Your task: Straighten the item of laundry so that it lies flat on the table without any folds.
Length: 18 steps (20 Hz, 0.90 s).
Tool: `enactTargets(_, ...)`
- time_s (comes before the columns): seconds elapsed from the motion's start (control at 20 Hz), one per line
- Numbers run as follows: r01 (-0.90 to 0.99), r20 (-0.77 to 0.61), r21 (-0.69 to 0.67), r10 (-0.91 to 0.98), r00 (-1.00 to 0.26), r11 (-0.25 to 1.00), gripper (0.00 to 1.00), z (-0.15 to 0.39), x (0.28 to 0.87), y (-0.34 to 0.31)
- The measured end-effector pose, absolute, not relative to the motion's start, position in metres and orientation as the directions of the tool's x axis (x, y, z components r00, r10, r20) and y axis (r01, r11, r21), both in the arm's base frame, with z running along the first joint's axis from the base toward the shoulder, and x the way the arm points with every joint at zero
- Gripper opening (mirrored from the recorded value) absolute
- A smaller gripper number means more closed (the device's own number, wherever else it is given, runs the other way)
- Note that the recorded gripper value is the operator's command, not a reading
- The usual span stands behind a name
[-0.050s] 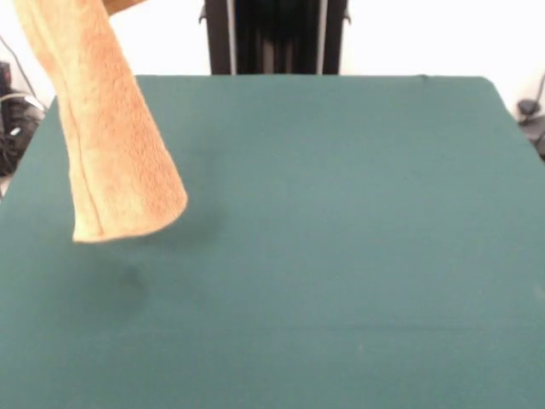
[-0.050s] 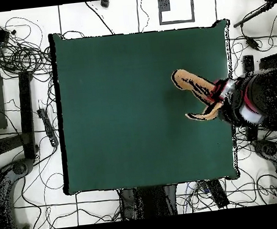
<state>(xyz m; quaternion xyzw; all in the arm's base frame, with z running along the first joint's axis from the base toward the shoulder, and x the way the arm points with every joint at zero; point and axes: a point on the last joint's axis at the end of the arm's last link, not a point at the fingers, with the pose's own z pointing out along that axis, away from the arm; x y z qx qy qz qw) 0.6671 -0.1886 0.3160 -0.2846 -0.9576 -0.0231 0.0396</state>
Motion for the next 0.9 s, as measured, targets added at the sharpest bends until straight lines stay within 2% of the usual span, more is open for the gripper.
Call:
enactTargets(0.35, 0.551, 0.114, 0.027, 0.545, -0.83, 0.834, 0.0, 0.302, 0.676, -0.196)
enactTargets(0.9, 0.554, 0.115, 0.025, 0.548, -0.829, 0.832, 0.0, 0.311, 0.681, -0.2)
